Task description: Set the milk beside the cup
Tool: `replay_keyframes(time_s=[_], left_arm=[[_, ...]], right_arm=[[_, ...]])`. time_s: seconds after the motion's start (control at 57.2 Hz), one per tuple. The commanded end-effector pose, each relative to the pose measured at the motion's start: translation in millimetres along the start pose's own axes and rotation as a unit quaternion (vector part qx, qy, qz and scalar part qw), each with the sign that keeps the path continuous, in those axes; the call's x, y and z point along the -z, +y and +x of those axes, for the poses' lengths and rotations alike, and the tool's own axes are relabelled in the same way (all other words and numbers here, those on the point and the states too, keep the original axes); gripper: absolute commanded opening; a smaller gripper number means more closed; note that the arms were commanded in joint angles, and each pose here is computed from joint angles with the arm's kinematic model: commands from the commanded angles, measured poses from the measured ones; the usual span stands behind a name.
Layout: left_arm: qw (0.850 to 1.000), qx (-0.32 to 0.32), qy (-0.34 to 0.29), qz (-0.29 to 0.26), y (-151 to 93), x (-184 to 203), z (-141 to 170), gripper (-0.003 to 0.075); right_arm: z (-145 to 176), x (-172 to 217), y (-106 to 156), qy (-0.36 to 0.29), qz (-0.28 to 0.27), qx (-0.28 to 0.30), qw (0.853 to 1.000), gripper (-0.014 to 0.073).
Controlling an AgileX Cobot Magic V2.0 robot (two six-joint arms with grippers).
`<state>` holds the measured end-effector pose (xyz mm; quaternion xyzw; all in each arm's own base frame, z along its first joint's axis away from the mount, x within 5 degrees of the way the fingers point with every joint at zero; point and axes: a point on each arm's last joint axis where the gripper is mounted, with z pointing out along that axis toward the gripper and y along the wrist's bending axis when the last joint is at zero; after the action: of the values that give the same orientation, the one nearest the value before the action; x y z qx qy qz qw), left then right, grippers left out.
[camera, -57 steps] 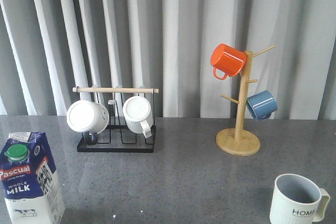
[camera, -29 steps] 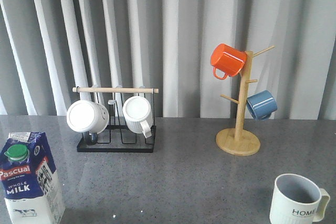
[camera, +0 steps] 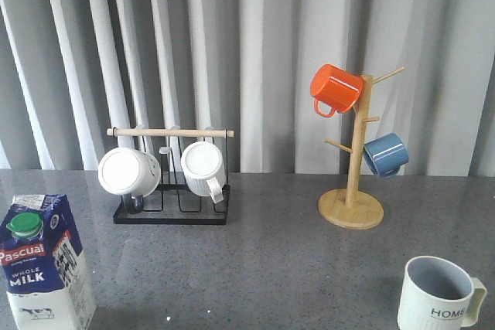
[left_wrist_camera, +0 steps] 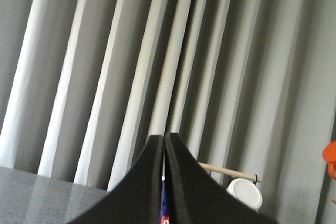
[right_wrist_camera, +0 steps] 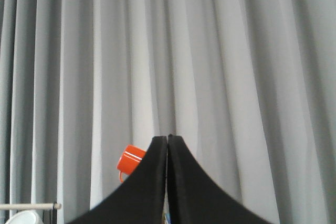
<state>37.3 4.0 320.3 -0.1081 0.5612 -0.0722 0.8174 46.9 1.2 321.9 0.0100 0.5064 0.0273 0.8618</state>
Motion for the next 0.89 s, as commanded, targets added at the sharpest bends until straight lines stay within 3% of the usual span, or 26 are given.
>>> replay_keyframes(time_s=[0.0,0.105,0.28,0.524,0.874], left_arm=[[0.999,0.009,0.040,-0.005,-8,-24,-25,-0.0006],[0.993,-0.003,0.113,-0.010,-14,-55,-36,-0.0006],[0.984,-0.071,0.160,0.036,-27,-100,-38,-0.0006],[0.977,-0.049,0.188,0.091,-45,-129,-13,-0.0006],[0.965,-0.057,0.242,0.083,-44,-130,-1,-0.0006]], right_arm=[[-21,-28,-1,0.022,0.009,0.002,1.000,-0.0010],[-18,-56,-2,0.096,0.018,-0.009,0.995,-0.0010],[15,-82,-5,0.217,0.029,-0.022,0.975,-0.0010],[29,-88,-6,0.254,0.032,-0.021,0.966,-0.0010],[34,-85,-6,0.293,0.034,-0.017,0.956,0.0006]])
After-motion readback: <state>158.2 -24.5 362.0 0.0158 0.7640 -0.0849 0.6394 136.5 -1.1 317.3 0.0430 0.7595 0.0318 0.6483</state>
